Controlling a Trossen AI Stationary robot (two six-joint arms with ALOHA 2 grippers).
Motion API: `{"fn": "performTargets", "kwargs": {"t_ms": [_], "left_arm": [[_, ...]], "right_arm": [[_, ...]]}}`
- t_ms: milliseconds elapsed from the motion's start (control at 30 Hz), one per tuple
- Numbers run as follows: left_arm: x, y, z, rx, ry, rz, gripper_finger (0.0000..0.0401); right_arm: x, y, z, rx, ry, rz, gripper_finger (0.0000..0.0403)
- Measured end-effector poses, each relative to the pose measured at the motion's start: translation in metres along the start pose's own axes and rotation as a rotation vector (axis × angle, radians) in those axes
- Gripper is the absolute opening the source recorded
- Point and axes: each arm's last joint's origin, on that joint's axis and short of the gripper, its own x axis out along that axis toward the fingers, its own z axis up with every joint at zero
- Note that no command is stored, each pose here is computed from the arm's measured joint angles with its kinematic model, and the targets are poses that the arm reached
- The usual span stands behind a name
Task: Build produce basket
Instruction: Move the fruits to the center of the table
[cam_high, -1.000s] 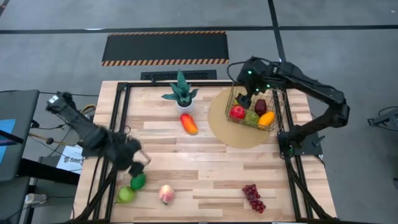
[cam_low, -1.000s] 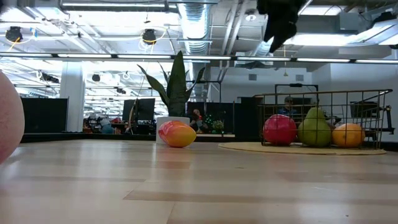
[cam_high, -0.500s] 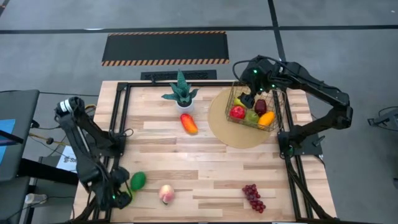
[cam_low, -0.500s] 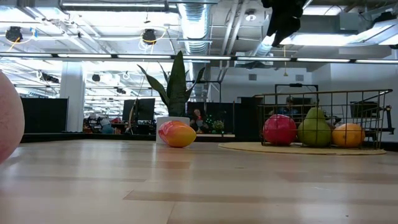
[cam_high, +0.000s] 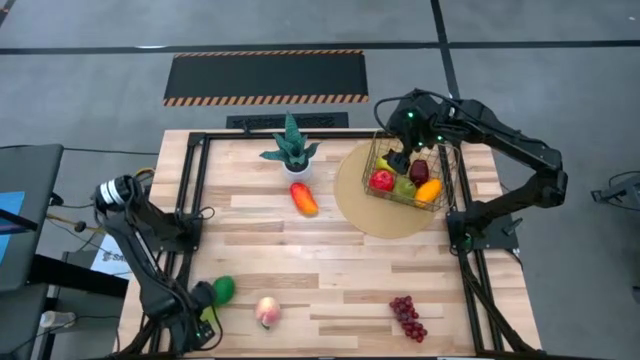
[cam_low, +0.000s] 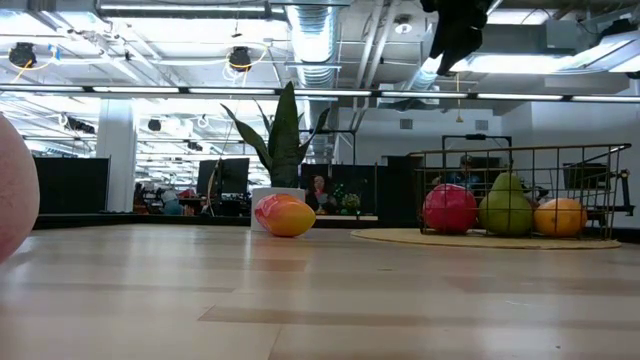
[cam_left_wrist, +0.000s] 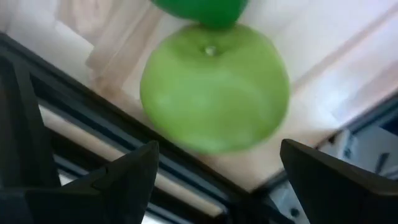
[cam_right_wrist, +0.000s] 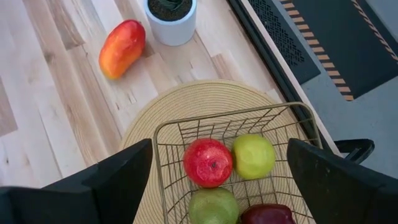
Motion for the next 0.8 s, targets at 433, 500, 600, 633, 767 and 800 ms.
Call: {"fn": "performTargets", "kwargs": {"t_ms": [433, 500, 600, 633, 767, 800], "left_arm": [[0.015, -0.014, 0.039, -0.073, -0.256, 0.010, 0.0327], [0.012, -0.015, 0.050, -0.053, -0.299, 0.016, 0.0327], [0.009, -0.013, 0.065, 0.022, -0.326, 0.059, 0.0327], [0.009, -0.013, 0.070, 0.053, -0.334, 0.073, 0.0327], [0.011, -0.008, 0.091, 0.158, -0.339, 0.123, 0.0327], [0.010, -0.007, 0.098, 0.183, -0.341, 0.127, 0.0327]], "right_arm": [[0.000, 0.002, -0.002, -0.025, 0.018, 0.006, 0.0386], [0.000, 0.002, -0.002, -0.025, 0.021, 0.007, 0.0386], [0.000, 0.002, -0.002, -0.027, 0.021, 0.007, 0.0386], [0.000, 0.002, -0.002, -0.026, 0.021, 0.007, 0.0386], [0.000, 0.002, -0.002, -0.025, 0.023, 0.008, 0.0386], [0.000, 0.002, -0.002, -0.025, 0.025, 0.012, 0.0386]]}}
